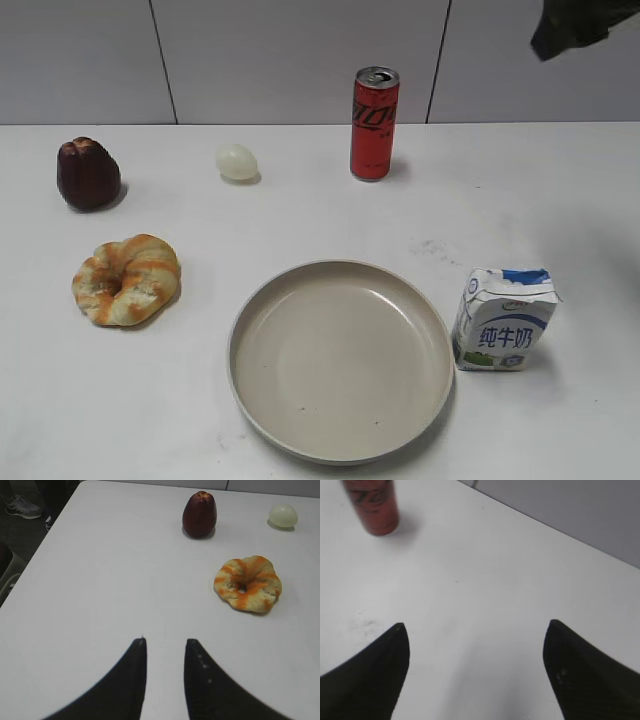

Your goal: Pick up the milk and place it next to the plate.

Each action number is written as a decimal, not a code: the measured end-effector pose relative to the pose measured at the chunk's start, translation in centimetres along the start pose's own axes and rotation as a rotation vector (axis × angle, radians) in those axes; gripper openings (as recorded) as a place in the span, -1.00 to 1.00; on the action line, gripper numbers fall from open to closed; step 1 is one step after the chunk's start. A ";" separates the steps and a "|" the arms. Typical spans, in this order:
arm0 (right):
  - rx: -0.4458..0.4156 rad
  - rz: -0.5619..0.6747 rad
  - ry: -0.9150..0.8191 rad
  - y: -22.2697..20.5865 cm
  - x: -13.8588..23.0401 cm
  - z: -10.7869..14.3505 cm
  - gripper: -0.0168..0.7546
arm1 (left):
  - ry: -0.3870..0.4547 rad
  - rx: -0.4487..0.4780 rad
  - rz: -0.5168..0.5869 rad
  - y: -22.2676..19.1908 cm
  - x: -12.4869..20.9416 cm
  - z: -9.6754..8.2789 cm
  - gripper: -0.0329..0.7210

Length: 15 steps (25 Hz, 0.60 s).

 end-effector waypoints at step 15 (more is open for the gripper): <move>0.079 0.374 -0.303 0.3 5.0 -6.9 0.57 | 0.000 0.000 0.000 0.0 0.0 0.0 -0.36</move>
Point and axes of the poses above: a point on each arm's last joint axis where the gripper is mounted, y pointing back along that axis away from the gripper, z along the wrist's bending axis when the last joint is at zero, x = y × z, the point moved 2 cm from there along -y, pointing out along that axis toward the gripper, and after that the axes turned 13 degrees about -y, right-handed, at the moved point
